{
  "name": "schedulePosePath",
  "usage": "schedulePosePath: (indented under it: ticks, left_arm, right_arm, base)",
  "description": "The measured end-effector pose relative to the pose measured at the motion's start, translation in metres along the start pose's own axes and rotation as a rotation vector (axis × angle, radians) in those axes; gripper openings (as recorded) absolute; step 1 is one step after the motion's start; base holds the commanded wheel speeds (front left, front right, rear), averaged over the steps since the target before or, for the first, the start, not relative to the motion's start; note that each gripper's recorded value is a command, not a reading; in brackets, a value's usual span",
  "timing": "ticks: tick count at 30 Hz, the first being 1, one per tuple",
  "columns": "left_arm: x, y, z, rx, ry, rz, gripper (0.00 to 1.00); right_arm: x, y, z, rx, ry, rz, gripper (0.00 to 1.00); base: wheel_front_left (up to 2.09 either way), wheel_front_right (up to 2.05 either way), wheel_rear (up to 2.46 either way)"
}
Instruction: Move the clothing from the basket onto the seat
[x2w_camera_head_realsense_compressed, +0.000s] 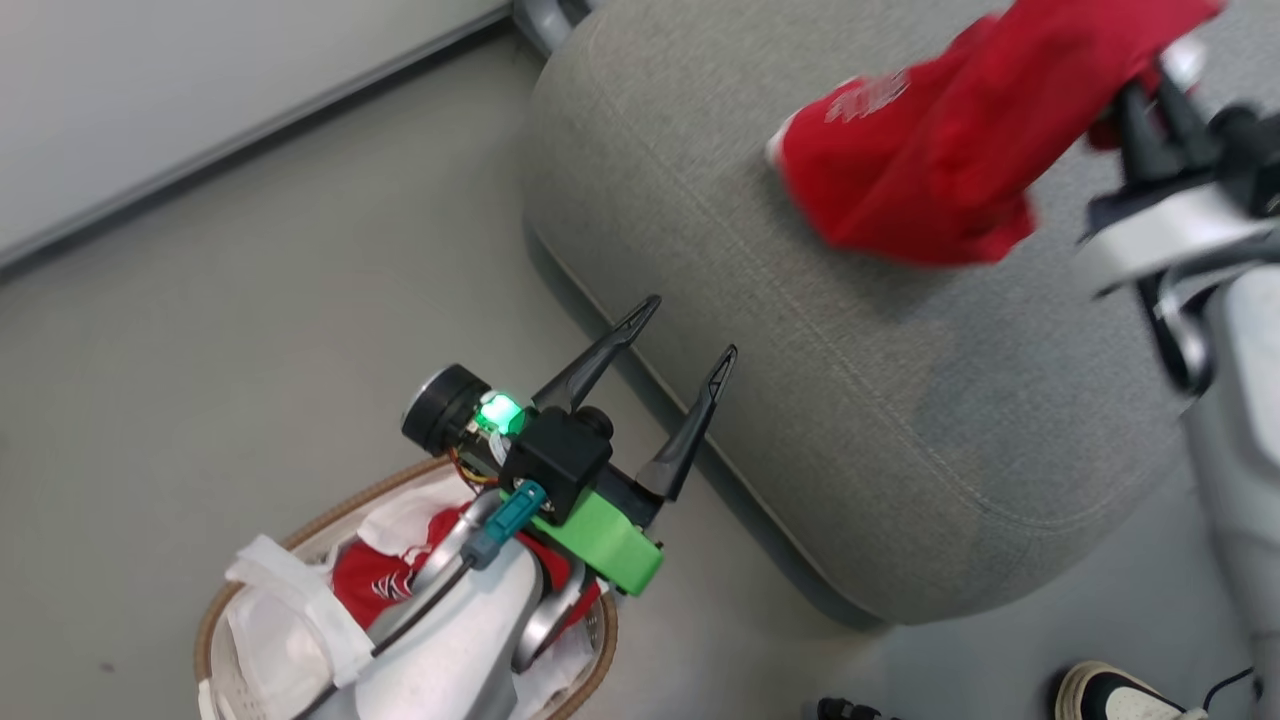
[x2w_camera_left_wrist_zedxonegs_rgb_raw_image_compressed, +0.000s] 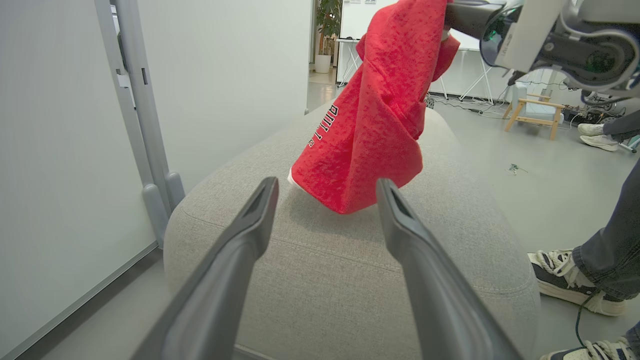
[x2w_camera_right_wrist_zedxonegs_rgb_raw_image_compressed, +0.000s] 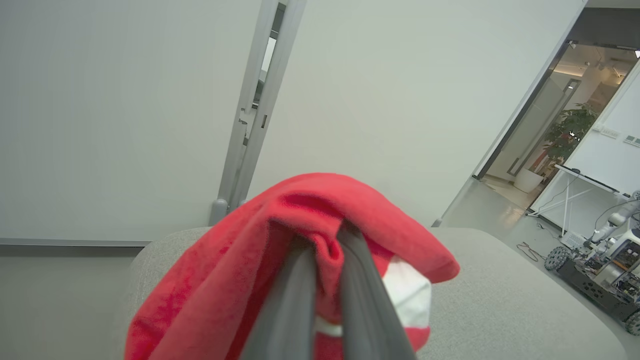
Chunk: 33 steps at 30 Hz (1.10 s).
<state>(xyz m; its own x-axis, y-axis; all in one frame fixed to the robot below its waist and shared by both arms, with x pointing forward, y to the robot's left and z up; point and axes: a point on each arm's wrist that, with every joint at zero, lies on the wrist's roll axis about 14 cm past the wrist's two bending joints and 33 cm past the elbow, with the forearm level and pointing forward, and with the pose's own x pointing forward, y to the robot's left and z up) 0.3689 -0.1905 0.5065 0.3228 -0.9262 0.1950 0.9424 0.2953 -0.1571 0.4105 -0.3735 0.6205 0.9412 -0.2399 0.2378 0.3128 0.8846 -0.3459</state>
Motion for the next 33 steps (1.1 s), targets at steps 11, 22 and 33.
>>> schedulePosePath:
  ticks: [11,22,33]
  left_arm:
    - [-0.018,0.056,-0.036,-0.045,0.03,0.079,1.0]
    - [-0.053,0.094,-0.061,-0.072,0.083,0.199,1.0]
    - [-0.067,0.098,-0.058,-0.06,0.11,0.253,1.0]
  right_arm:
    - [0.097,0.006,-0.015,-0.207,0.018,0.041,0.0]
    - [0.084,0.014,-0.135,-0.18,0.306,-0.037,0.0]
    - [-0.012,-0.011,-0.195,-0.071,0.532,-0.201,1.0]
  base:
    - [0.0,0.0,0.0]
    - [0.0,0.0,0.0]
    - [0.0,0.0,0.0]
